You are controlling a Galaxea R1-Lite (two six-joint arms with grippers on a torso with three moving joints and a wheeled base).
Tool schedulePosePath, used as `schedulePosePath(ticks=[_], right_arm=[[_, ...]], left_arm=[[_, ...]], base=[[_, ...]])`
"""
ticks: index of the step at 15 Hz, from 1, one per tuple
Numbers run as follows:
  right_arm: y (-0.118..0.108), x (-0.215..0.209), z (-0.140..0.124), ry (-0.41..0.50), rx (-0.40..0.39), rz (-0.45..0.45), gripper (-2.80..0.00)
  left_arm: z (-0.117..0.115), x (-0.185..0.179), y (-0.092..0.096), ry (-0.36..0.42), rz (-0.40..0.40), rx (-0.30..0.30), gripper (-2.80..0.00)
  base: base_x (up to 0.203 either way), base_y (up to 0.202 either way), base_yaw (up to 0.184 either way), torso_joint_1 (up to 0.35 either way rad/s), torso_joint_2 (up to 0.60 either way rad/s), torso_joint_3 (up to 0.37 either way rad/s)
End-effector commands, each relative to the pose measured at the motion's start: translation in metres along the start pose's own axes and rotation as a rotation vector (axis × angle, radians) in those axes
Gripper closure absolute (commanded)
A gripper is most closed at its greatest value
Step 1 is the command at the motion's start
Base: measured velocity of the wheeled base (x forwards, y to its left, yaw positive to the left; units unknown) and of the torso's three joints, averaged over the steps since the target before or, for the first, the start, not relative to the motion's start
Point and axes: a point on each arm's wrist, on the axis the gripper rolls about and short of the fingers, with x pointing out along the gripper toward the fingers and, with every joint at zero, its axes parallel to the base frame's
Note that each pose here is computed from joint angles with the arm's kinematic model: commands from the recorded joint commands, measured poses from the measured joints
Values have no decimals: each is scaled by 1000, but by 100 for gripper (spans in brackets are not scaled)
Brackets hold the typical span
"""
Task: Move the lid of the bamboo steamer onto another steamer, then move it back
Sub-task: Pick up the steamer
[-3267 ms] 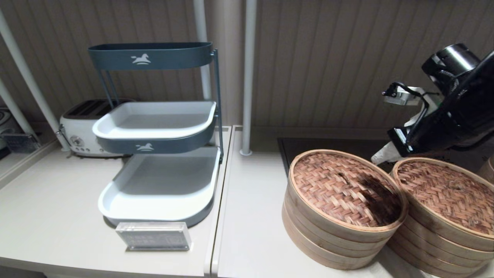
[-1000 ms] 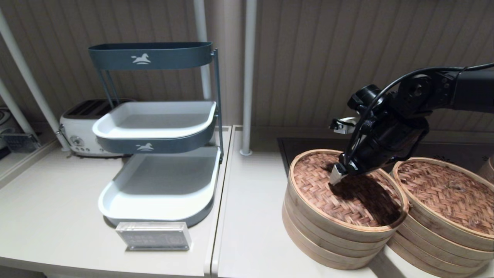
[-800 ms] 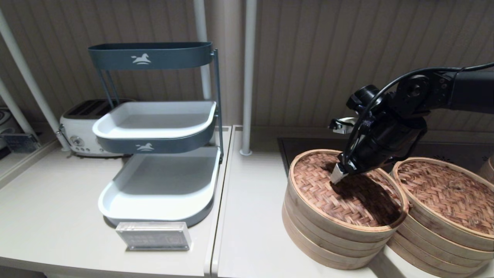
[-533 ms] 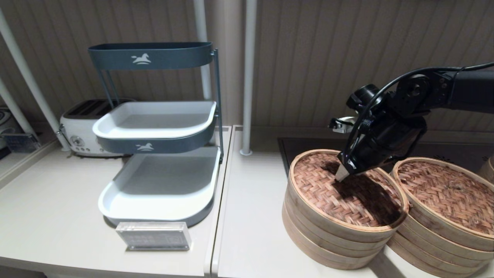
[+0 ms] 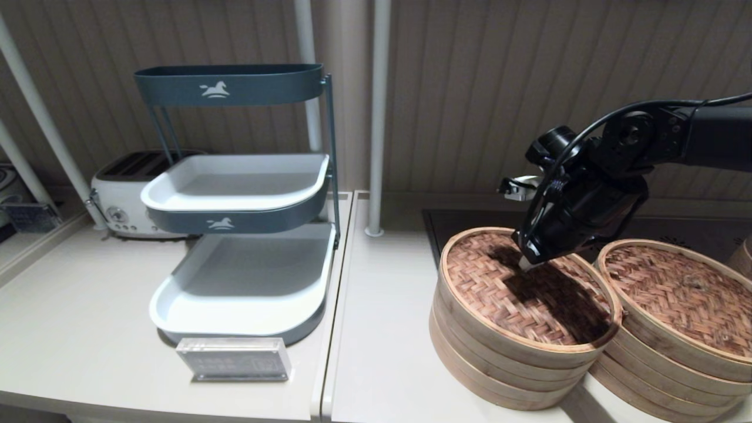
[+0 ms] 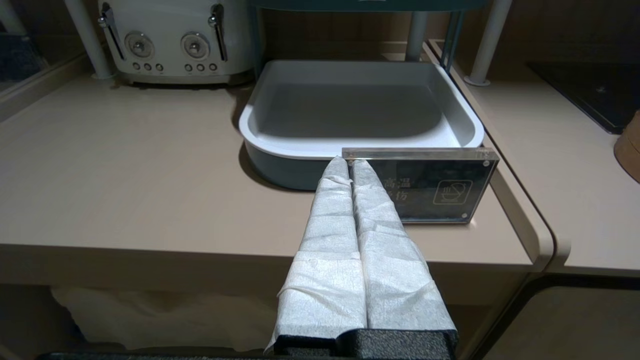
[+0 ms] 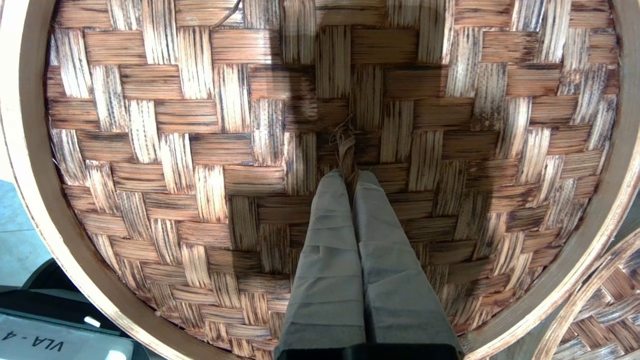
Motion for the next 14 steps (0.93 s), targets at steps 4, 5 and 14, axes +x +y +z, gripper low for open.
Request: schedulePosePath(ticks=[4,5,14], right_arm=[[0,-19,6,-70,-1,-10,0],[-1,-21,6,-78,0,-11,0],[0,-27,5,-86,-4,-47,0]], left_arm=[[-8,1,0,24,1,0,0],[-8,2,0,25,1,0,0],[-8,2,0,25,0,-1,0]], base=[[0,0,0,0,0,0],[0,0,0,0,0,0],[0,0,0,0,0,0]])
